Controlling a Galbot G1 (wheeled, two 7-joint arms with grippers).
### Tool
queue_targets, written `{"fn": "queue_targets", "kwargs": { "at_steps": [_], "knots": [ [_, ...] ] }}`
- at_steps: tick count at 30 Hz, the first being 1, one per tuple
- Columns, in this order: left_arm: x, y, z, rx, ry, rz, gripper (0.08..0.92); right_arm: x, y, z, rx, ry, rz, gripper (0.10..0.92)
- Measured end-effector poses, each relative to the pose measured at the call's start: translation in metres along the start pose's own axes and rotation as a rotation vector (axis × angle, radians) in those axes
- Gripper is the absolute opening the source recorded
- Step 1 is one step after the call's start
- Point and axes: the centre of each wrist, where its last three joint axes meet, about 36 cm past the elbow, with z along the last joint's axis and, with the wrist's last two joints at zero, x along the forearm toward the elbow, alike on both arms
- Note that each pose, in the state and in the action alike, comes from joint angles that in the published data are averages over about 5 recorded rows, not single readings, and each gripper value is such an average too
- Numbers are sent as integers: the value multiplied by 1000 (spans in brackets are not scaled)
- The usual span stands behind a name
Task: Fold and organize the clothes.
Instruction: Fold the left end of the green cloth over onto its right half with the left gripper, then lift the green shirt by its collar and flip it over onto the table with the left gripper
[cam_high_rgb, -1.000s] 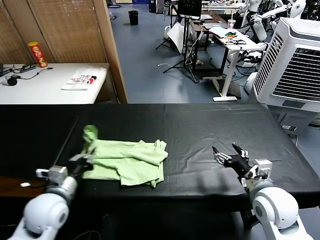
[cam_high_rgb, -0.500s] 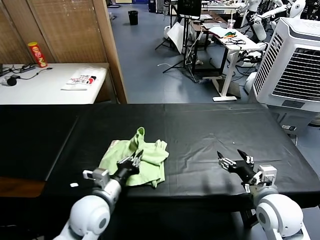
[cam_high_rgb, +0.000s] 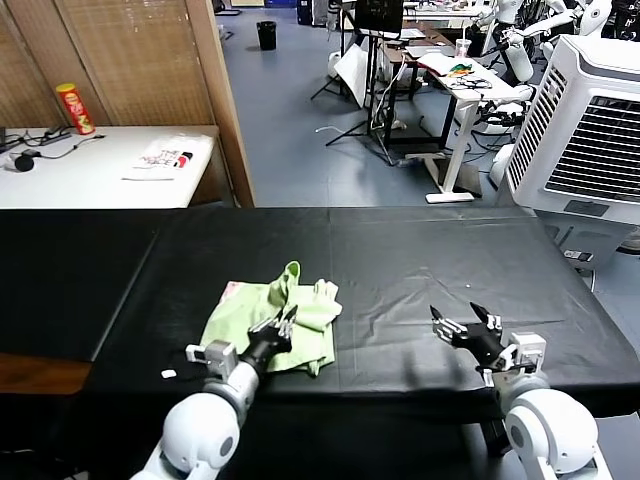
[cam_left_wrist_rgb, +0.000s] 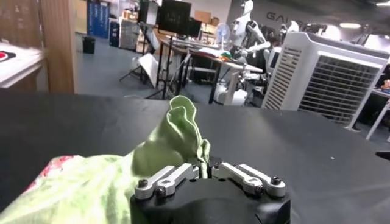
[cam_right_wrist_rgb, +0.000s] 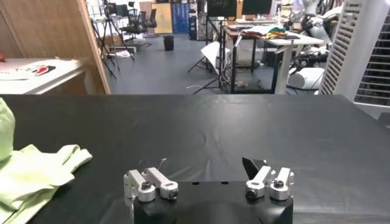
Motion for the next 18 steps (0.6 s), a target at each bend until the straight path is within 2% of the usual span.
{"fn": "queue_targets", "kwargs": {
  "at_steps": [2, 7, 9, 12, 15, 18],
  "knots": [
    [-4, -4, 1, 17, -3, 10, 247, -2, 2, 1, 0, 2, -4, 798],
    [-16, -20, 4, 106, -10, 43, 512, -5, 7, 2, 8, 6, -24, 798],
    [-15, -24, 4, 141, -13, 57, 627, -6, 9, 2, 15, 6, -37, 798],
    [-11, -24, 0, 159, -27, 64, 754, -10, 12, 1, 27, 3, -75, 798],
    [-5, -18, -8, 138, -61, 53, 795, -16, 18, 0, 39, -8, -140, 798],
    [0, -6, -12, 99, -85, 25, 798, -26, 30, 0, 52, -23, -219, 798]
  ]
}}
